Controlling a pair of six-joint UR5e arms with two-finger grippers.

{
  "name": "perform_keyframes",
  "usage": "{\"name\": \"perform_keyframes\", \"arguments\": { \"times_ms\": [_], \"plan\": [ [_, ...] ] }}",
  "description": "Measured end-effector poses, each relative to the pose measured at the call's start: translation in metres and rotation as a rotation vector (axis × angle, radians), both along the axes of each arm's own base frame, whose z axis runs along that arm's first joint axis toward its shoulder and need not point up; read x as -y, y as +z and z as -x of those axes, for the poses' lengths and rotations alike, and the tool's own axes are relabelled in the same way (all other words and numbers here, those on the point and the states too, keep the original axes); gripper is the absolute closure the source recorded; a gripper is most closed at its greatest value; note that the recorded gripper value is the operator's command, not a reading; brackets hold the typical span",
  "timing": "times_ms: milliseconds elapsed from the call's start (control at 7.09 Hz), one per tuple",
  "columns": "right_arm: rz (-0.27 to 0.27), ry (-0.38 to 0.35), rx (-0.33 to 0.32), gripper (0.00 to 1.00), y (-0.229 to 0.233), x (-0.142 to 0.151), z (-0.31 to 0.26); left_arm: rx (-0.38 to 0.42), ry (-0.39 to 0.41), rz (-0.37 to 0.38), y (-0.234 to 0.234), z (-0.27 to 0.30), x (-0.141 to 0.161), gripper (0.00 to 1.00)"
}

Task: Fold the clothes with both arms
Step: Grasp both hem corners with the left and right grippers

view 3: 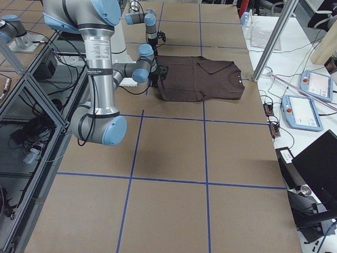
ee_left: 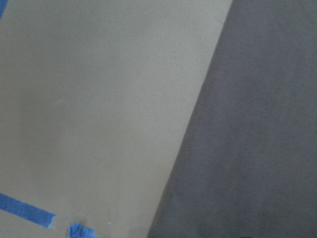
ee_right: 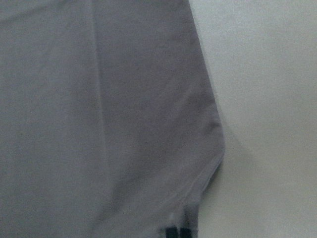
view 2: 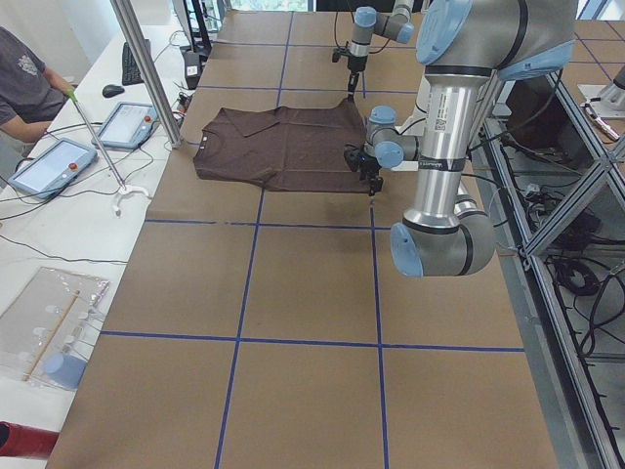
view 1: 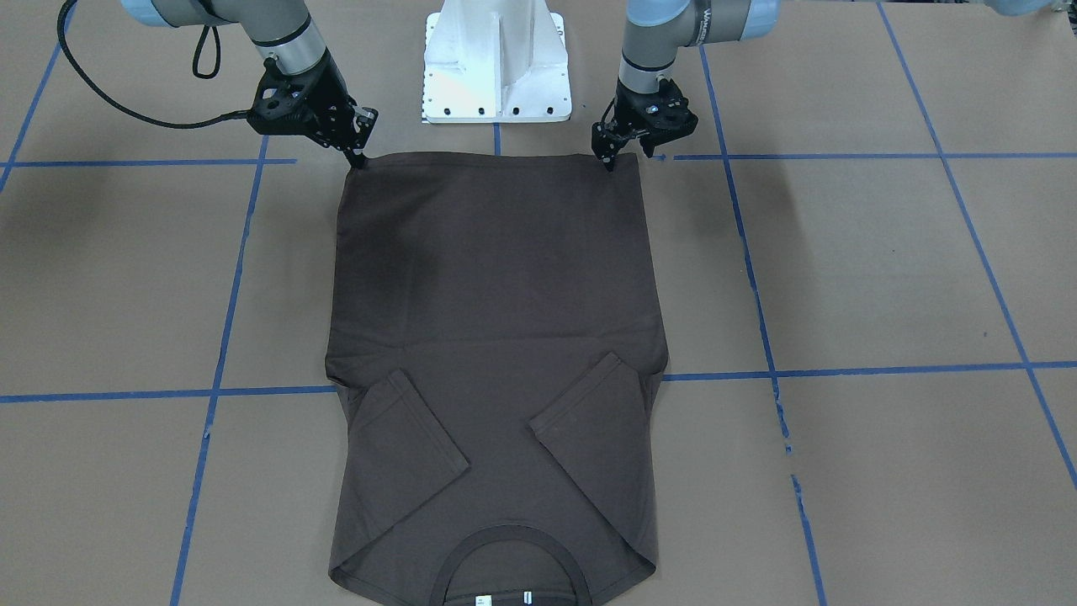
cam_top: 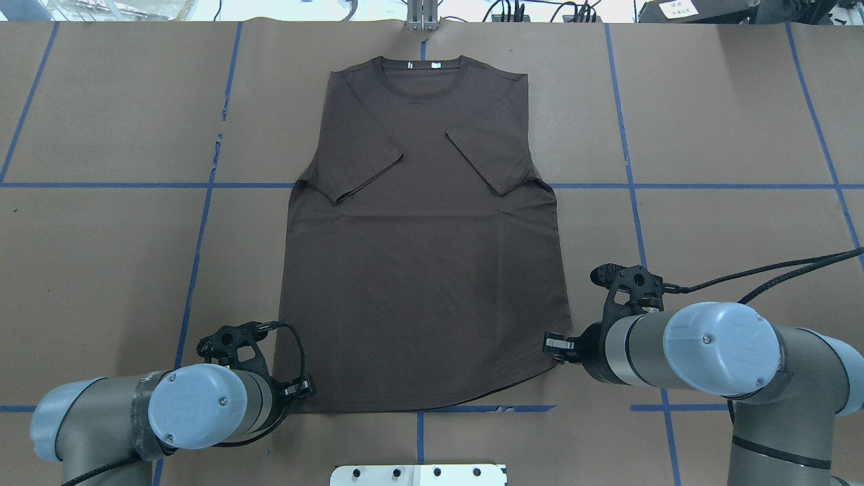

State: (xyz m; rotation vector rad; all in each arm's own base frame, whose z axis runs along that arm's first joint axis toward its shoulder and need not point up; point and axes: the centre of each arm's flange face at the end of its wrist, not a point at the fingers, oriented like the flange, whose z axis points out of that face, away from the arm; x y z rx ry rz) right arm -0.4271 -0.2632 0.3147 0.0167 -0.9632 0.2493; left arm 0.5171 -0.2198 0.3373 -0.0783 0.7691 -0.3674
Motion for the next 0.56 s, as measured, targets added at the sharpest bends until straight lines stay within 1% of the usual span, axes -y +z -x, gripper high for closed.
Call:
{"name": "perform_keyframes", "arguments": {
  "times_ms": [423,564],
  "plan": [
    [0.0,0.003,-0.001,1.0,0.0006,0.001,-0.0014,-0.002,0.001,0.002,-0.0009,-0.0006,-0.001,0.89],
    [0.001,0.004,-0.002,1.0,0.0013,0.0015,-0.0021,-0.004,0.002,0.003,-0.0021,-0.0004,-0.0011,0.92]
  ]
}}
